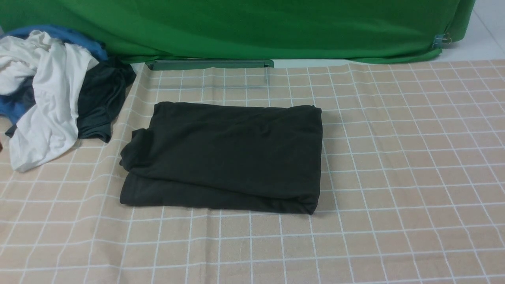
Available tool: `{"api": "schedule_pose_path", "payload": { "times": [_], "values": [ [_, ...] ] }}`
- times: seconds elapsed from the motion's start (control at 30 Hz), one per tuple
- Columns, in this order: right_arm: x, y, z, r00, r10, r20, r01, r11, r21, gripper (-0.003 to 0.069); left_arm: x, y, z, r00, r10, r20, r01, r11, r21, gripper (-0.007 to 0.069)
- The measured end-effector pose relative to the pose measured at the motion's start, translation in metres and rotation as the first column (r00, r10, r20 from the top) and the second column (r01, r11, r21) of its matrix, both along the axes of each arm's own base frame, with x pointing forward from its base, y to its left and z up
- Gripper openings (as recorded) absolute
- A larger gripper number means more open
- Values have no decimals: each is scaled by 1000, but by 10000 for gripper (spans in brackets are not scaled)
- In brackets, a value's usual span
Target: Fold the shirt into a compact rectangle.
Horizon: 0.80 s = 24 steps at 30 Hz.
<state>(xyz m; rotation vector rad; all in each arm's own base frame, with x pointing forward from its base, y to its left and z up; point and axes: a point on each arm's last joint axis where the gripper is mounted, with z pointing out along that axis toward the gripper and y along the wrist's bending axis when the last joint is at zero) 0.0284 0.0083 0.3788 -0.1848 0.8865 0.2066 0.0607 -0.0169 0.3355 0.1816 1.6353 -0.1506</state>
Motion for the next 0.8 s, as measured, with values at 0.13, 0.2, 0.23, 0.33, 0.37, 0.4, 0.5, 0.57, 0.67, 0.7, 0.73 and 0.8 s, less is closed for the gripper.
{"api": "schedule_pose_path", "payload": {
  "times": [0.13,0.2,0.23,0.33,0.37,0.4,0.5,0.57,0.67,0.7,0.73,0.8],
  "values": [
    [0,0,0,1000,0,-1,0,1000,0,225,-5,7,-40,993,77,85,-79,997,12,19],
    [0,0,0,1000,0,-1,0,1000,0,232,-7,11,-63,985,118,123,-120,993,6,19],
    [0,0,0,1000,0,-1,0,1000,0,234,-8,12,-79,982,141,128,-143,990,6,19],
    [0,0,0,1000,0,-2,0,1000,-1,236,-7,15,-111,977,186,103,-188,982,7,19],
    [0,0,0,1000,0,-3,0,1000,-1,236,-5,16,-126,977,202,68,-204,979,21,19],
    [0,0,0,1000,0,-3,0,1000,-1,236,-4,16,-132,978,204,47,-206,978,31,19],
    [0,0,0,1000,0,-3,0,1000,-1,236,-5,15,-143,980,195,-43,-191,979,73,19],
    [0,0,0,1000,0,-3,0,1000,-1,236,-5,15,-146,979,191,-67,-185,979,84,19],
    [0,0,0,1000,0,-3,0,1000,-1,236,-5,15,-146,980,189,-66,-183,979,84,19],
    [0,0,0,1000,0,-3,0,1000,-1,236,-5,15,-146,980,188,-66,-183,980,84,20],
    [0,0,0,1000,0,-2,0,1000,-1,236,-5,15,-146,980,189,-66,-183,980,82,20],
    [0,0,0,1000,0,-2,0,1000,-1,236,-5,15,-146,980,189,-67,-184,980,79,20]
  ]
}}
